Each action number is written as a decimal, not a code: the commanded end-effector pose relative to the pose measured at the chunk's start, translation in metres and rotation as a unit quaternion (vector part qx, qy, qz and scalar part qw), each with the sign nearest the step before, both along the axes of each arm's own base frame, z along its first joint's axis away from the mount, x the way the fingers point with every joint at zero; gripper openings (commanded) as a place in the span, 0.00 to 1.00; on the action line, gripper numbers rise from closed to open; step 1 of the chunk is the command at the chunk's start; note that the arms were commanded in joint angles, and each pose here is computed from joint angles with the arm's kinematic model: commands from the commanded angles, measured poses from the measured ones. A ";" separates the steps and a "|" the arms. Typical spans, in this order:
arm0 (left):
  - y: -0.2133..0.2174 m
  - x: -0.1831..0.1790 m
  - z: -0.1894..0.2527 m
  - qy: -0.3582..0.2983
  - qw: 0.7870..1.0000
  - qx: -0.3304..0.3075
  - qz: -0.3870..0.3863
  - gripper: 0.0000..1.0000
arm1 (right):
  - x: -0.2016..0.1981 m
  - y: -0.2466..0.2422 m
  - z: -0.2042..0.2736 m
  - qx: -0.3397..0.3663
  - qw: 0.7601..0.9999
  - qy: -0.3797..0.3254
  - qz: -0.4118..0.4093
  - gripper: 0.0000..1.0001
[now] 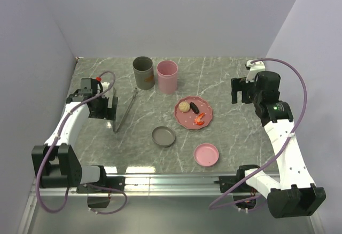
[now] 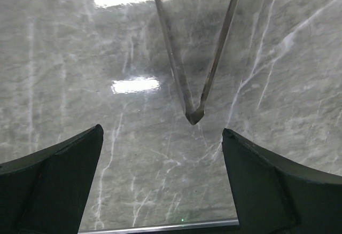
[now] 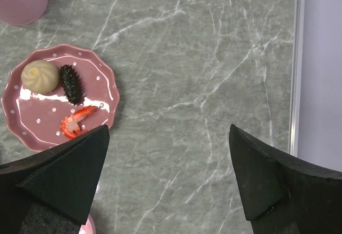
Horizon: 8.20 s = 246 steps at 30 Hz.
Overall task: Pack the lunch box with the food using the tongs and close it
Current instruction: Grab the clamp with the left arm, then pass the clamp from the left arm to the right, then pass the clamp from the right arm to the left
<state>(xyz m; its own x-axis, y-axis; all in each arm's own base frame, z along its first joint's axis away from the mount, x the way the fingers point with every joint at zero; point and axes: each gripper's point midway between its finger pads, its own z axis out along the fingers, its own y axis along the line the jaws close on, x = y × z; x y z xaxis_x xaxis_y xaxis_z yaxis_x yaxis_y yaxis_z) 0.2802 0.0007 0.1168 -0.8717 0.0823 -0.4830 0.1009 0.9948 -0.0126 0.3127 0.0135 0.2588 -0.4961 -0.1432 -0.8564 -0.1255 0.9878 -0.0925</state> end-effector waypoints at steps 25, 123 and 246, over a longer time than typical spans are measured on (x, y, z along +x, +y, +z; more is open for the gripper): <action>-0.049 0.028 -0.071 0.050 0.998 0.025 -0.019 0.99 | 0.009 0.000 0.012 -0.010 1.000 -0.010 0.010 1.00; -0.149 0.005 0.119 -0.077 0.923 -0.233 -0.298 0.61 | -0.013 0.112 0.082 0.073 0.951 -0.117 0.277 1.00; -0.192 -0.048 0.122 -0.028 0.873 -0.287 -0.394 0.53 | -0.098 0.302 0.074 -0.123 0.814 -0.144 0.549 0.86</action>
